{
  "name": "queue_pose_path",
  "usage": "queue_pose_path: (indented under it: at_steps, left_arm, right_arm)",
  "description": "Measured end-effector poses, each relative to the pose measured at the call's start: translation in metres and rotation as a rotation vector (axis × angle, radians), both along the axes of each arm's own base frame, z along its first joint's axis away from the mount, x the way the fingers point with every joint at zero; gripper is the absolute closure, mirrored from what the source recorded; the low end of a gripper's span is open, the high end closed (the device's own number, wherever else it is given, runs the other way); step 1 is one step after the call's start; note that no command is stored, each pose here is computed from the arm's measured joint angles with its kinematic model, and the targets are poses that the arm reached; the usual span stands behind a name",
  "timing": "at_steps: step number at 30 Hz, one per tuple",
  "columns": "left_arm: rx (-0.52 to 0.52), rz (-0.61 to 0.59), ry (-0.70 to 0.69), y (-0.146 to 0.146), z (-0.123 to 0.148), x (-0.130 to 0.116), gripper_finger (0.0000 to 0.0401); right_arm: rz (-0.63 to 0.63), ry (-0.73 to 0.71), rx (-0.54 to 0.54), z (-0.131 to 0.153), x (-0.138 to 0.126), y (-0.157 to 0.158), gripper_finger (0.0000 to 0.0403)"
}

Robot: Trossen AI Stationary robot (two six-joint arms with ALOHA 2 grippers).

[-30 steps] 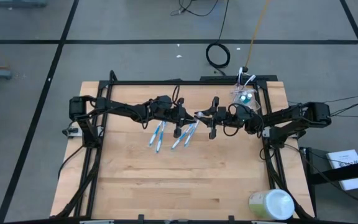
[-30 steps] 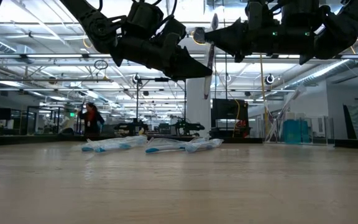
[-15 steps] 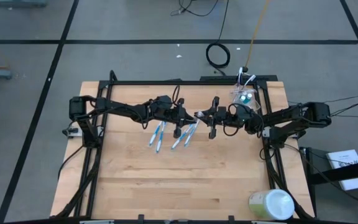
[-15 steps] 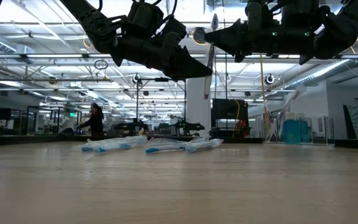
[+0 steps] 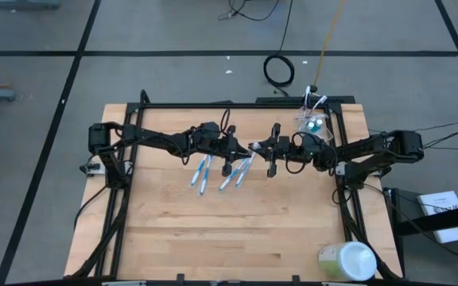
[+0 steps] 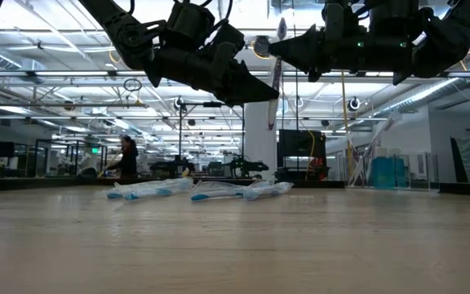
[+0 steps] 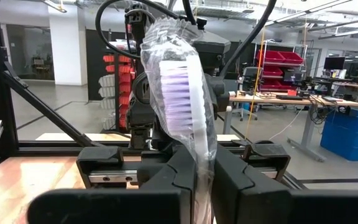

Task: Pick & Place toothbrushing station
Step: Put the violet toothbrush into the left of the transparent organizer

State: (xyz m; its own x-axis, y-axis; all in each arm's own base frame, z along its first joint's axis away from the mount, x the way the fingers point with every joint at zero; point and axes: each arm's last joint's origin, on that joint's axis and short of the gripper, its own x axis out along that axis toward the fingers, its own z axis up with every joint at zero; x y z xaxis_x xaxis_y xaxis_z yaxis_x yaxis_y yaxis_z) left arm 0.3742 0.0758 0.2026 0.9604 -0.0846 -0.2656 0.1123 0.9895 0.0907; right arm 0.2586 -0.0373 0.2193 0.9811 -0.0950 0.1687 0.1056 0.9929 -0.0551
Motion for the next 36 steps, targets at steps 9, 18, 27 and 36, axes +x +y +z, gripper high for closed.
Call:
queue_pose_path:
  at_steps: [9, 18, 27, 36]
  left_arm:
    - [0.0, 0.001, 0.0, 0.0001, -0.0001, -0.0001, 0.0366]
    - [0.0, 0.001, 0.001, 0.0002, -0.0003, -0.0001, 0.0366]
    - [-0.004, 0.003, 0.002, 0.0002, -0.0004, 0.0, 0.0365]
    - [-0.004, 0.006, 0.004, 0.0003, -0.0006, -0.0001, 0.0342]
  right_arm:
    - [0.0, 0.002, 0.0, -0.0002, 0.0, 0.0, 0.0387]
    - [0.001, 0.006, 0.001, -0.0005, 0.0001, 0.0, 0.0387]
    - [0.001, 0.007, -0.002, -0.0006, 0.0001, 0.0, 0.0387]
    - [0.001, 0.007, -0.002, -0.0006, 0.0001, 0.0, 0.0387]
